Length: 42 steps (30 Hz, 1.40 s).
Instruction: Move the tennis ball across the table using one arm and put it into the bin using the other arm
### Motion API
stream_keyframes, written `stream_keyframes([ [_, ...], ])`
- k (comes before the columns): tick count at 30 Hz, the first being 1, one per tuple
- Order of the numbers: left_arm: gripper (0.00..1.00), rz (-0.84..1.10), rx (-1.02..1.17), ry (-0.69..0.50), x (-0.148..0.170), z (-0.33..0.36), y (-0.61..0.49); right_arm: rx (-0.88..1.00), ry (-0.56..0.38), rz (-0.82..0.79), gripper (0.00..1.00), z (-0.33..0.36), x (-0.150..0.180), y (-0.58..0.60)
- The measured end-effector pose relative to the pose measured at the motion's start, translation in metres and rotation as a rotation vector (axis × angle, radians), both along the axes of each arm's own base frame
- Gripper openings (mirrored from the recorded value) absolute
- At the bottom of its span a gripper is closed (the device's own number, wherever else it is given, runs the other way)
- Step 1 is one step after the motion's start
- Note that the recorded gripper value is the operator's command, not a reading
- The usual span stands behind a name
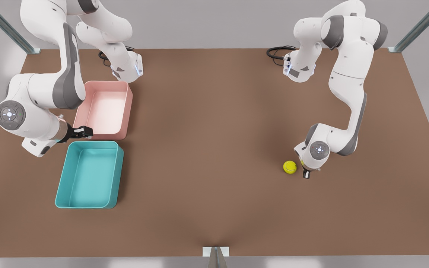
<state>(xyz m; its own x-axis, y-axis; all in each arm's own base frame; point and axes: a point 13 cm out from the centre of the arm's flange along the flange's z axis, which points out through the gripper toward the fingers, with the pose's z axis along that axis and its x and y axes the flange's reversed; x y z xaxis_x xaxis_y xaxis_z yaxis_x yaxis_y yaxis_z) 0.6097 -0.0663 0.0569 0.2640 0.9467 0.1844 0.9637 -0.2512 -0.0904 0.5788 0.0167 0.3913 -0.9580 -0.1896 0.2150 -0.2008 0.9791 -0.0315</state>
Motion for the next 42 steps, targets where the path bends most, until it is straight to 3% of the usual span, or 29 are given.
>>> stream_keyframes([
  [7,0.21,0.086,0.01,0.002,-0.014,-0.009,-0.011,0.0,0.004,0.001,1.0,-0.003,0.0,0.0],
  [11,0.21,0.054,-0.001,-0.023,-0.018,-0.024,-0.081,0.0,0.004,0.001,1.0,-0.004,0.001,0.0],
  [13,0.21,0.037,-0.039,-0.143,-0.004,-0.013,-0.152,0.0,0.004,0.002,1.0,-0.004,0.001,0.0],
  [18,0.21,0.349,-0.218,-0.137,-0.012,0.058,-0.218,0.003,0.009,0.0,1.0,-0.007,0.001,0.0],
  [19,0.31,0.415,-0.227,-0.127,-0.008,0.067,-0.209,0.004,0.011,0.0,1.0,-0.008,0.001,0.001],
  [20,0.61,0.501,-0.241,-0.148,0.015,0.105,-0.188,0.005,0.012,-0.001,1.0,-0.009,0.001,0.001],
  [21,1.0,0.609,-0.266,-0.185,0.048,0.166,-0.163,0.006,0.012,-0.001,1.0,-0.009,0.001,0.001],
  [23,1.0,0.78,-0.315,-0.262,0.066,0.309,-0.129,0.007,0.011,-0.001,1.0,-0.009,0.001,0.001],
  [26,1.0,0.95,-0.298,-0.287,0.035,0.43,-0.104,0.009,0.011,-0.001,1.0,-0.009,0.001,0.002],
  [33,1.0,1.305,-0.09,-0.145,-0.019,0.433,-0.033,0.011,0.013,-0.001,1.0,-0.01,0.001,0.003],
  [35,1.0,1.354,-0.05,-0.126,-0.029,0.43,-0.033,0.039,0.0,0.008,1.0,-0.016,0.024,0.02],
  [38,1.0,1.426,-0.008,-0.112,-0.038,0.427,-0.029,0.093,-0.026,0.117,1.0,-0.05,0.069,0.138],
  [42,1.0,1.502,0.028,-0.104,-0.045,0.426,-0.028,0.142,-0.071,0.16,1.0,-0.131,0.083,0.281],
])
